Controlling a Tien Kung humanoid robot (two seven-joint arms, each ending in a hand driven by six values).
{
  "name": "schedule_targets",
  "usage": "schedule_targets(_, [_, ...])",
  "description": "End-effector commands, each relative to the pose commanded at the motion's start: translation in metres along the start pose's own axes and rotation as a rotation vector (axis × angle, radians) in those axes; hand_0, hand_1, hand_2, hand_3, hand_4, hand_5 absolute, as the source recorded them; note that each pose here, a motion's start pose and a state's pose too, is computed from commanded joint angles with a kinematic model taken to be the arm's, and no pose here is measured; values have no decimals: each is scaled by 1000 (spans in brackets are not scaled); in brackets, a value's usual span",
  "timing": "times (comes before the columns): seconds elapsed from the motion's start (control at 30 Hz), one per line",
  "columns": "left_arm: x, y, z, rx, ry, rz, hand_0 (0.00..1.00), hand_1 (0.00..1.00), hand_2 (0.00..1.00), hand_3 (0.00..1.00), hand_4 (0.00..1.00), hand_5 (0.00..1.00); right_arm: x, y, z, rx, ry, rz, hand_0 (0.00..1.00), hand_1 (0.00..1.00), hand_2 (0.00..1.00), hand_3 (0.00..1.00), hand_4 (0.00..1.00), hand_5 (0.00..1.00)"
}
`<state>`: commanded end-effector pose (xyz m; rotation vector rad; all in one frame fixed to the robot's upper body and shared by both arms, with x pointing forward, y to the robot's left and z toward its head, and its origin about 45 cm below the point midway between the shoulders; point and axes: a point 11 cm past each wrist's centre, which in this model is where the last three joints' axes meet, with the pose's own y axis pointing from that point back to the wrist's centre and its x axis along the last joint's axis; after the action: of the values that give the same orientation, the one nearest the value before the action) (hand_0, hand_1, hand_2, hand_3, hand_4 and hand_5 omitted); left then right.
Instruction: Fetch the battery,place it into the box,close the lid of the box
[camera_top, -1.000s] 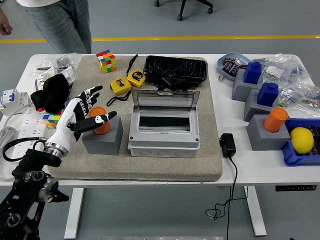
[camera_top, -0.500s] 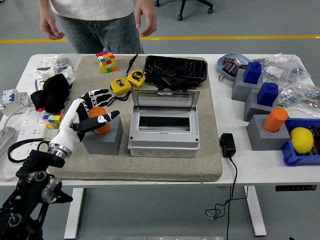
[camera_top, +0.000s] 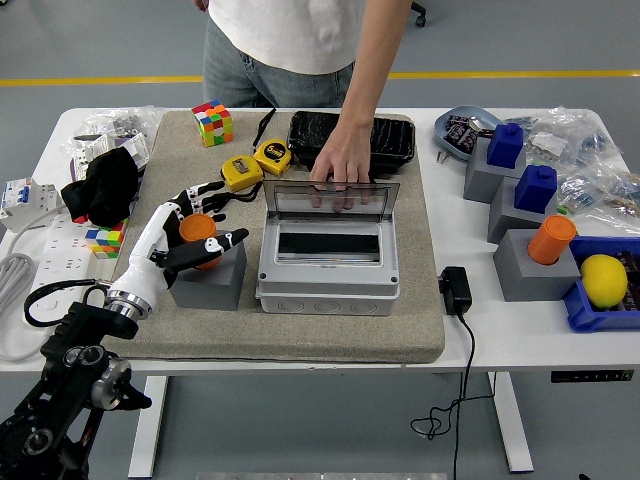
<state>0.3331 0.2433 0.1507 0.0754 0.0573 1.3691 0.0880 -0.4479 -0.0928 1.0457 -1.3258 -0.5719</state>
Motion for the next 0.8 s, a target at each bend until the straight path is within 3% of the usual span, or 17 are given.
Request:
schedule_targets(0.03, [0, 0, 0, 1, -3, 2, 716, 829, 753, 762, 998, 35, 0, 0, 0, 0, 1, 0, 746, 688, 703, 734, 998, 998])
schedule_targets(0.2, [1, 1, -4, 13, -18, 13, 716, 829, 753, 762, 998, 35, 0, 0, 2, -3, 3, 0, 746, 688, 703, 734, 998, 998])
schedule_targets(0.23, [1, 1, -5, 15, -20, 16, 711, 813, 715, 733, 998, 2, 0, 0, 3, -3, 3, 1, 746, 688, 703, 735, 998, 998])
schedule_targets(0.6, [2, 2, -10, 28, -36, 31, 696, 782, 677, 688, 998, 2, 1, 0, 3, -3, 6, 1, 746, 688, 703, 735, 998, 998])
schedule_targets(0.63, [2, 3, -11, 29, -37, 32, 627, 712, 565, 589, 998, 2, 1, 0, 3, -3, 6, 0, 746, 688, 703, 735, 998, 998])
schedule_targets(0.8, [3, 2, -11, 28, -38, 41, 627, 712, 565, 589, 998, 2, 0, 0, 2, -3, 5, 0, 746, 688, 703, 735, 998, 998])
